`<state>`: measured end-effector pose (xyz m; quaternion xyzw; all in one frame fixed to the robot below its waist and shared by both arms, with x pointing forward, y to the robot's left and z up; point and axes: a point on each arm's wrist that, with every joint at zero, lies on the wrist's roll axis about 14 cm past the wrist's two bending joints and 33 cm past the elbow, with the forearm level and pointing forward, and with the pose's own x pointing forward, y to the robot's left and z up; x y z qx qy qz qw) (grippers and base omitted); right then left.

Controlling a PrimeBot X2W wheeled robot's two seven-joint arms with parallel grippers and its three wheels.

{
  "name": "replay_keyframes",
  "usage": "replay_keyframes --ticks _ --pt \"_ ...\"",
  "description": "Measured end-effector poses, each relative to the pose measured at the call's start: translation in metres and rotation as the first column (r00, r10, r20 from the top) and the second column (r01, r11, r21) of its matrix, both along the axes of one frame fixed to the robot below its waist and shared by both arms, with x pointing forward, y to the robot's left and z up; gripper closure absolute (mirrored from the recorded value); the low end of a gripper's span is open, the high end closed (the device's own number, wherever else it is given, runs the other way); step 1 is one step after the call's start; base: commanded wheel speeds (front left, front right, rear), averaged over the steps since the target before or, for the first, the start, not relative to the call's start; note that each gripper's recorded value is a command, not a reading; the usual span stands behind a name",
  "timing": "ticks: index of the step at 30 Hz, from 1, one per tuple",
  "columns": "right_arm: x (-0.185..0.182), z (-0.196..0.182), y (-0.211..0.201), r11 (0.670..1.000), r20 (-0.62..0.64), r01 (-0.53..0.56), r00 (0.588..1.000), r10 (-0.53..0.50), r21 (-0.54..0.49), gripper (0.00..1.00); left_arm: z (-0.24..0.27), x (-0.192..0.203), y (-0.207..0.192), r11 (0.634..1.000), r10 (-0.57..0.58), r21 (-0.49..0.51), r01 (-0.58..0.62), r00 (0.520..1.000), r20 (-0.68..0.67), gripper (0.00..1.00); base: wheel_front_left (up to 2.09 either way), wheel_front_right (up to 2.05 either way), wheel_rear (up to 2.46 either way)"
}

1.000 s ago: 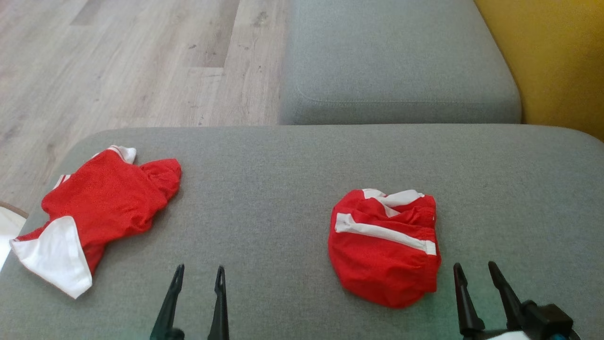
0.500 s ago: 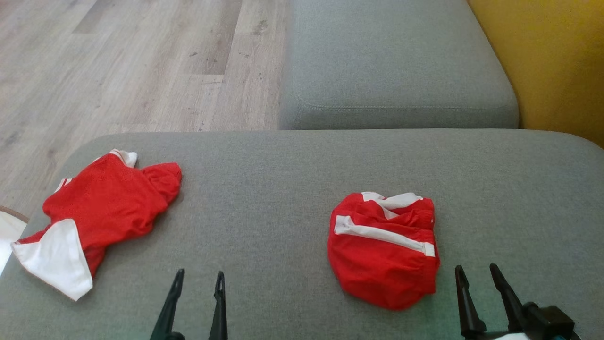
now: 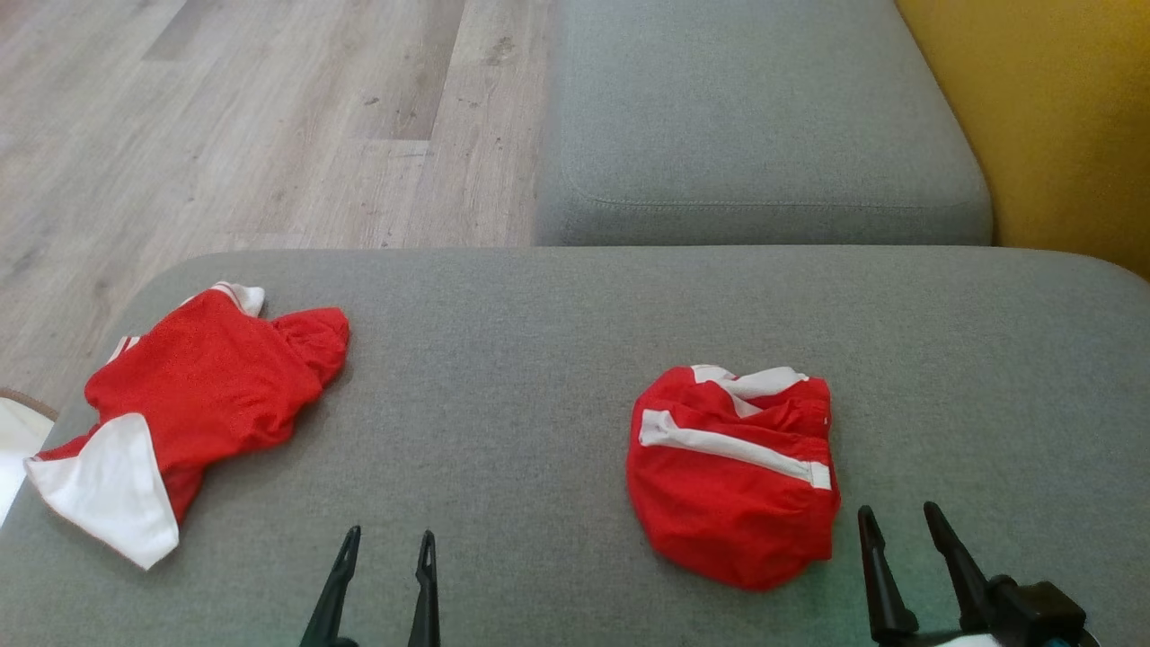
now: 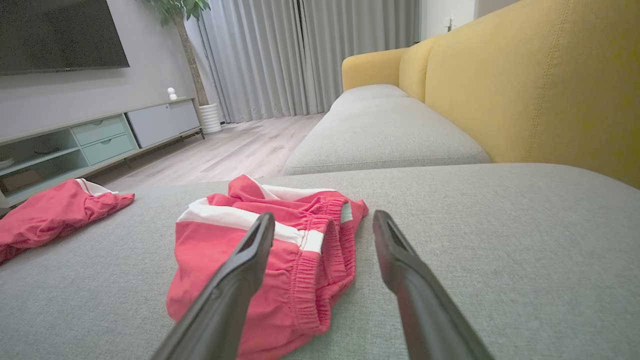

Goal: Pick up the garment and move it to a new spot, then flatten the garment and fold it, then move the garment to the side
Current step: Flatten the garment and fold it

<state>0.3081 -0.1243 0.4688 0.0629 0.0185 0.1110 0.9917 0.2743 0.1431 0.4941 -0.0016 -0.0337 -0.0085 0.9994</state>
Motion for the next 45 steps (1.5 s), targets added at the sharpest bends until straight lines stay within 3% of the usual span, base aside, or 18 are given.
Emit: replay_keyframes --ticks 9,15,20,25,27,32,33,37,40,41,42,45 --pt "-0.001 -0.001 -0.01 0.999 -0.003 0.035 0.999 -0.035 -0.005 0.0 -0.006 0.01 -0.024 0.995 -0.095 -0.013 0.095 0.995 -0.028 0.0 0.0 0.0 0.0" --pt "-0.005 -0.003 -0.026 0.996 -0.008 0.091 0.996 -0.091 -0.007 0.0 -0.001 0.032 -0.078 0.953 -0.304 -0.004 0.304 0.952 -0.023 0.0 0.0 0.0 0.0" --pt "-0.006 -0.002 -0.042 0.988 -0.006 0.152 0.988 -0.152 -0.009 0.0 -0.003 0.042 -0.144 0.844 -0.531 0.055 0.533 0.846 -0.044 0.0 0.0 0.0 0.0" --pt "-0.005 0.001 -0.057 0.979 0.001 0.204 0.979 -0.204 -0.017 0.0 -0.011 0.041 -0.209 0.665 -0.732 0.124 0.737 0.675 -0.089 0.0 0.0 0.0 0.0" --pt "-0.006 0.0 -0.064 0.973 -0.006 0.229 0.973 -0.229 -0.02 0.0 -0.016 0.042 -0.228 0.604 -0.777 0.145 0.784 0.619 -0.11 0.0 0.0 0.0 0.0" --pt "-0.003 -0.003 -0.078 0.961 -0.02 0.274 0.961 -0.275 -0.033 0.0 -0.039 0.054 -0.257 0.513 -0.824 0.148 0.845 0.534 -0.19 0.0 0.0 0.0 0.0" --pt "0.002 -0.001 -0.082 0.957 -0.016 0.287 0.958 -0.288 -0.037 0.0 -0.055 0.058 -0.265 0.475 -0.826 0.16 0.865 0.501 -0.257 0.0 0.0 0.0 0.0" --pt "0.007 0.002 -0.093 0.947 -0.012 0.318 0.948 -0.319 -0.04 0.0 -0.092 0.068 -0.27 0.444 -0.777 0.166 0.881 0.47 -0.419 0.0 0.0 0.0 0.0" --pt "0.003 -0.001 -0.102 0.935 -0.028 0.352 0.935 -0.353 -0.039 0.0 -0.109 0.078 -0.27 0.449 -0.745 0.179 0.875 0.478 -0.466 0.0 0.0 0.0 0.0" --pt "0.001 -0.002 -0.105 0.931 -0.034 0.363 0.931 -0.364 -0.039 0.0 -0.11 0.08 -0.272 0.447 -0.75 0.169 0.878 0.471 -0.464 0.62 0.0 0.0 0.0" --pt "-0.001 -0.003 -0.108 0.927 -0.039 0.373 0.926 -0.375 -0.04 0.0 -0.11 0.081 -0.276 0.447 -0.76 0.156 0.881 0.466 -0.453 1.0 0.0 0.0 0.0" --pt "-0.006 -0.004 -0.114 0.918 -0.042 0.394 0.918 -0.395 -0.044 0.0 -0.103 0.08 -0.286 0.431 -0.796 0.134 0.892 0.446 -0.409 1.0 0.0 0.0 0.0"
